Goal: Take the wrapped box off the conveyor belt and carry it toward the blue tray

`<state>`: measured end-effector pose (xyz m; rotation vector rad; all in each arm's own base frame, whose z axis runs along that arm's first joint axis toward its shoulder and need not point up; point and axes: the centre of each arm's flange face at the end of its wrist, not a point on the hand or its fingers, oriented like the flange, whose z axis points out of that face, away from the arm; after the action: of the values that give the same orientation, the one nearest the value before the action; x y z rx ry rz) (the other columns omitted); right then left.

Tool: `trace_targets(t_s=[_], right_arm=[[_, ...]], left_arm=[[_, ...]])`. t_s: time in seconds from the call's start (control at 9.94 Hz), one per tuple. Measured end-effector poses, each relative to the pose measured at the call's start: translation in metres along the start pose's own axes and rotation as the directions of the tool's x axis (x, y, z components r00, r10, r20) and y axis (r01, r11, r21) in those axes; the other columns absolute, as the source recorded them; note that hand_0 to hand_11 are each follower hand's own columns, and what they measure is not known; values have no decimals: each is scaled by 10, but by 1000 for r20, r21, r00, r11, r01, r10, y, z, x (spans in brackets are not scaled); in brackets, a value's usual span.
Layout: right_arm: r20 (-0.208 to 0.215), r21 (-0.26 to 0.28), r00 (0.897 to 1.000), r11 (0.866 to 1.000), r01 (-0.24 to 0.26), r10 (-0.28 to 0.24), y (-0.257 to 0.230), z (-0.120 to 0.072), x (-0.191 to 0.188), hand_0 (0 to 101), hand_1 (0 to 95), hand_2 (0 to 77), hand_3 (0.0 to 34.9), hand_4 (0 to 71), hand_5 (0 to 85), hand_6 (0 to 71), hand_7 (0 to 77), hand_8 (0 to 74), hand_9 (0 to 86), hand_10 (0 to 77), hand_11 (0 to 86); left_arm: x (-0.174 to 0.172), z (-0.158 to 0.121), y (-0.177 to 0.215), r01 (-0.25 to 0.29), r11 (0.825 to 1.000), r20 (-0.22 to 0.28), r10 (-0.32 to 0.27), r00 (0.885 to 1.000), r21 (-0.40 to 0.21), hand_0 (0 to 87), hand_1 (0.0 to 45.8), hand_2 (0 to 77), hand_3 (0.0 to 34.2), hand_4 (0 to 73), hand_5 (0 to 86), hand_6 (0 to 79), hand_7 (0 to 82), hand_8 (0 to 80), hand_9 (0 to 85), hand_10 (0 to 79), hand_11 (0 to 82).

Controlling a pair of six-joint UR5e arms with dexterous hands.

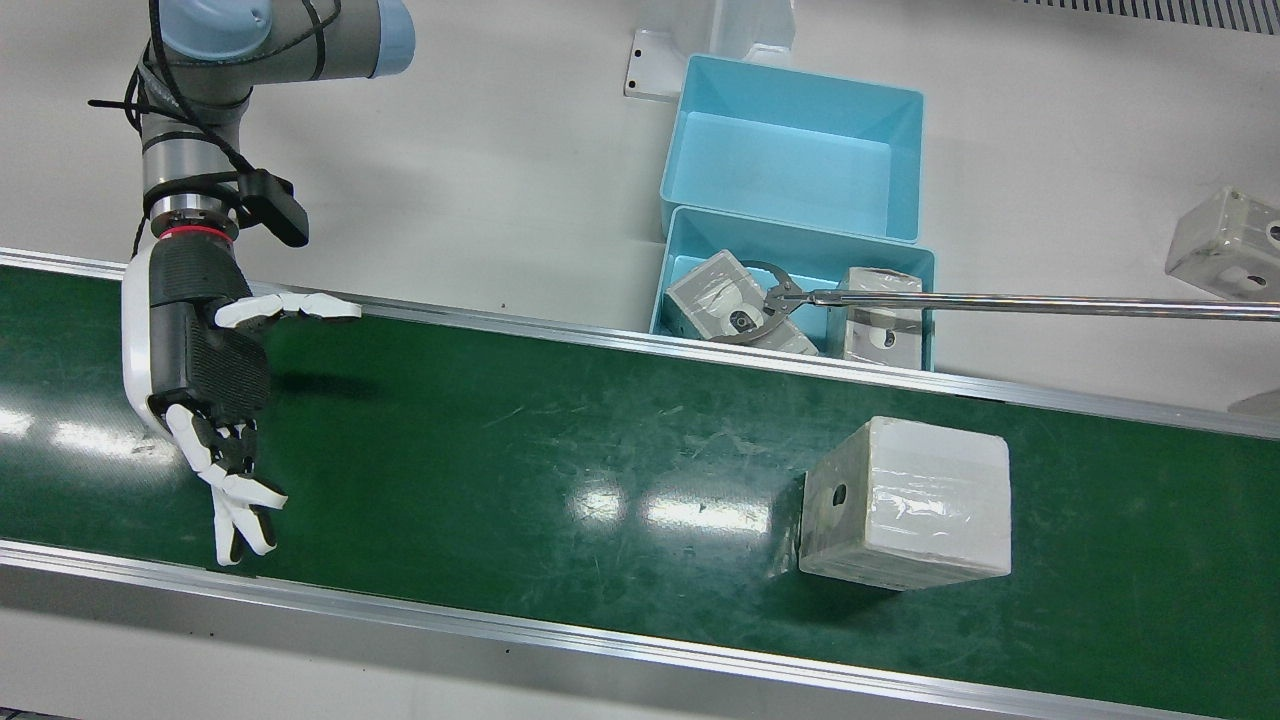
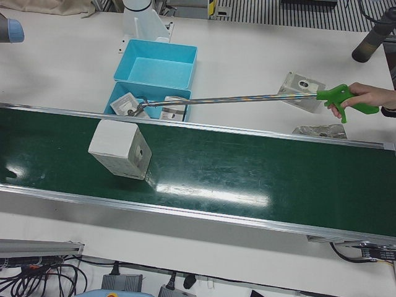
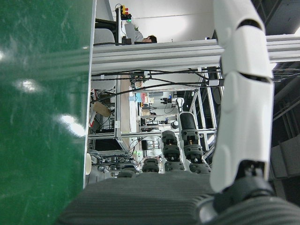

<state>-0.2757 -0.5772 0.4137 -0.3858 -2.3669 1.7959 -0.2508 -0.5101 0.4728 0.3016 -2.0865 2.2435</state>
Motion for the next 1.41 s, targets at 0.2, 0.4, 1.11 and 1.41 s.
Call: trace_targets(t_s=[0.2, 0.4, 1.11, 1.41], right_arm=[[-3, 11, 1000, 1000, 4, -4, -4, 11, 8, 474, 147, 153, 0, 136, 213, 49, 44, 11, 44, 0, 5], [-6, 17, 1000, 1000, 5, -5, -5, 25, 16, 474, 147, 136, 0, 136, 213, 49, 33, 11, 44, 0, 5], [-4, -8, 1000, 1000, -26, 26, 10, 37, 24, 472, 136, 120, 0, 104, 207, 44, 22, 11, 44, 0, 11], [-3, -16, 998, 998, -64, 64, 14, 38, 21, 474, 136, 120, 0, 125, 207, 38, 22, 11, 44, 0, 11]], left_arm=[[0, 0, 0, 0, 1000, 0, 0, 1000, 0, 0, 0, 5, 0, 0, 11, 5, 5, 5, 5, 5, 5], [0, 0, 0, 0, 1000, 0, 0, 1000, 0, 0, 0, 11, 0, 0, 11, 5, 5, 5, 0, 5, 5], [0, 0, 0, 0, 1000, 0, 0, 1000, 0, 0, 0, 11, 0, 0, 11, 5, 5, 5, 5, 0, 5], [0, 0, 0, 0, 1000, 0, 0, 1000, 0, 0, 0, 5, 0, 0, 11, 5, 5, 5, 0, 0, 5]])
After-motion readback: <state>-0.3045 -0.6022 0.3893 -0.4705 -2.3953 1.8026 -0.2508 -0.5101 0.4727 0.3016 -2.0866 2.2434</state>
